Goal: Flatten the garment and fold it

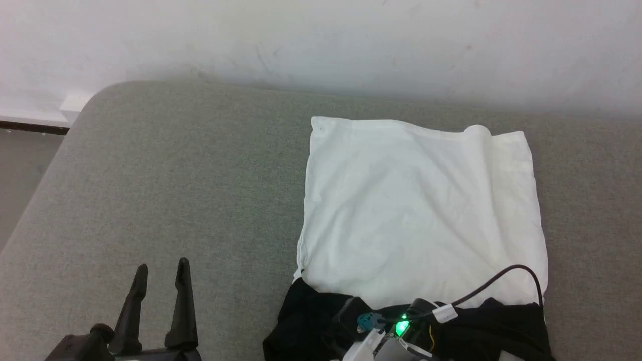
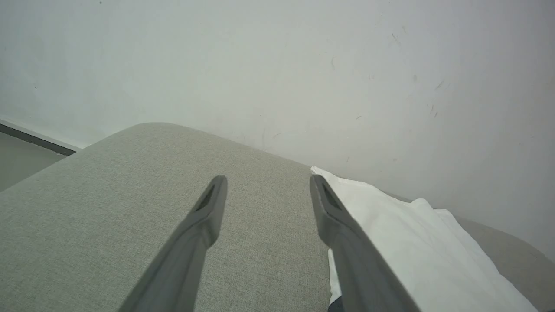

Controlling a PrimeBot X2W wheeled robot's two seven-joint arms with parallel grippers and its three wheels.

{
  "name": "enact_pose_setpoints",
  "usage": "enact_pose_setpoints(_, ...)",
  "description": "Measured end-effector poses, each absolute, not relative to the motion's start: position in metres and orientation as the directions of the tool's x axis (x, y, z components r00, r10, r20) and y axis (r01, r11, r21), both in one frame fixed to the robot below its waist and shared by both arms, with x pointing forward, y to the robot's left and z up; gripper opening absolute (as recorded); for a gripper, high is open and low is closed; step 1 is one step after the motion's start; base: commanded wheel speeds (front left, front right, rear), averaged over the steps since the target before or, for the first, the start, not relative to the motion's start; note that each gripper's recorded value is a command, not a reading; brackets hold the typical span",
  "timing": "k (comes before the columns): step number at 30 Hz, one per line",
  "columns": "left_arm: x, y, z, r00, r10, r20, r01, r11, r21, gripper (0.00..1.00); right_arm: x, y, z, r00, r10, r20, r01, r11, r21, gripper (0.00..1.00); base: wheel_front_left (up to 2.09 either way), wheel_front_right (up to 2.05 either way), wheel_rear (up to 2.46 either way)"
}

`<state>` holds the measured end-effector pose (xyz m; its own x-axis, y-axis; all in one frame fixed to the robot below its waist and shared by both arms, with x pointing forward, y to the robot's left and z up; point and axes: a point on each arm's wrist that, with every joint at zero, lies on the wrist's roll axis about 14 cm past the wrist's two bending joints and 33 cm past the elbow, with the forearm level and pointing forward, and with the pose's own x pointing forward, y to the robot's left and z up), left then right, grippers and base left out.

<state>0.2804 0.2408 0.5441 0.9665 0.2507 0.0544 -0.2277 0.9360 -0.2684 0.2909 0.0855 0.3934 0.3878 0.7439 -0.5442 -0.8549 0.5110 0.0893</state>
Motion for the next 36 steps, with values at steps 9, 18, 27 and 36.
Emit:
enact_pose_setpoints(9,0.281,0.234,0.552,0.972,0.221,0.083,-0.191,0.942,-0.275,1.0,0.328,0.077,0.448,0.511,0.759,-0.403,-0.77,0.613,0.179,1.0,0.0,0.0,0.0)
enact_pose_setpoints(18,0.292,0.214,0.558,0.985,0.142,0.103,-0.107,0.952,-0.285,1.0,0.382,-0.08,0.528,0.891,0.421,-0.172,-0.413,0.907,0.082,1.0,0.0,0.0,0.0)
enact_pose_setpoints(27,0.309,0.194,0.556,0.994,0.046,0.103,-0.021,0.972,-0.233,1.0,0.352,-0.201,0.569,0.999,0.021,0.044,-0.019,0.999,-0.033,1.0,0.0,0.0,0.0)
enact_pose_setpoints(36,0.316,0.181,0.544,0.997,-0.004,0.076,0.017,0.985,-0.169,1.0,0.319,-0.237,0.543,0.996,-0.091,0.006,0.091,0.996,0.006,1.0,0.0,0.0,0.0)
